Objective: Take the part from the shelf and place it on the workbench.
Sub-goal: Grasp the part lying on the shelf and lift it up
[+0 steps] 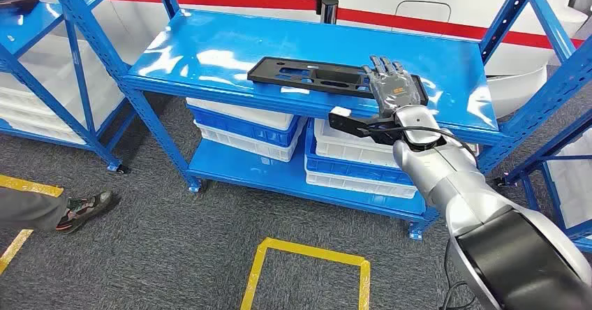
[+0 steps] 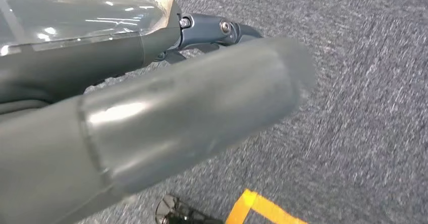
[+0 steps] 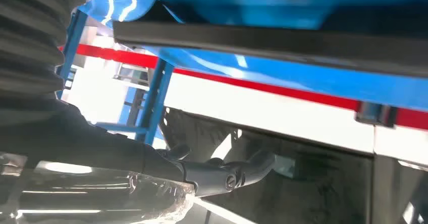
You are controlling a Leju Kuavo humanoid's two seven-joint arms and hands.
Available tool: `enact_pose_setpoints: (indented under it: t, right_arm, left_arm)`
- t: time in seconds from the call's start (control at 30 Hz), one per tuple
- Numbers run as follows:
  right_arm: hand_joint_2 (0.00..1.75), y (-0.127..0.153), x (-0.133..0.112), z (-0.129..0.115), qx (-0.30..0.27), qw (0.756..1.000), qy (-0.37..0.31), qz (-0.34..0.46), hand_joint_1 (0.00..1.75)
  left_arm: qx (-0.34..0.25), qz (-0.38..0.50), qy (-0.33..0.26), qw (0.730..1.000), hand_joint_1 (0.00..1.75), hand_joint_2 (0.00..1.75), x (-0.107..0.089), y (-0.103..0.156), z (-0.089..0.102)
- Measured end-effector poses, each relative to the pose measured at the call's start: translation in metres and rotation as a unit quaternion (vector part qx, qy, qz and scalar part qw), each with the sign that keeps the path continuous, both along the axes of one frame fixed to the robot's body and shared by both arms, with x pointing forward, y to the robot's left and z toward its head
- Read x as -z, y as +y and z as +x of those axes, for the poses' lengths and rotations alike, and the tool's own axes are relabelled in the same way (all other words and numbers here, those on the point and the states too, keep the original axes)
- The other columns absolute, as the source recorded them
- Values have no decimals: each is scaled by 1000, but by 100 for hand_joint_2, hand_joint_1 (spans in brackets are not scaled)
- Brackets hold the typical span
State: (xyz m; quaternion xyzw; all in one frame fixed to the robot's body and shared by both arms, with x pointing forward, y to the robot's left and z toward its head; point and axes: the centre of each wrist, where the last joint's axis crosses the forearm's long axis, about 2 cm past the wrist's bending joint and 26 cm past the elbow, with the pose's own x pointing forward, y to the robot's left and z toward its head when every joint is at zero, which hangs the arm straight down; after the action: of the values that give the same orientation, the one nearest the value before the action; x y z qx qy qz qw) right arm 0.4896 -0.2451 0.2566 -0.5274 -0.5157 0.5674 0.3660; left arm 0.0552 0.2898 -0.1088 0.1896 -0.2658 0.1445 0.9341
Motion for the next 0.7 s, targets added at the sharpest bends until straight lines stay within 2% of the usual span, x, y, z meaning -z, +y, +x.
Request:
enact_pose_setpoints:
  t: [0.7]
  right_arm:
    - [175,14,-7,1,-15,1000,0,1,0]
  left_arm:
    - [-14,-1,4,1000,0,0,0,0,0]
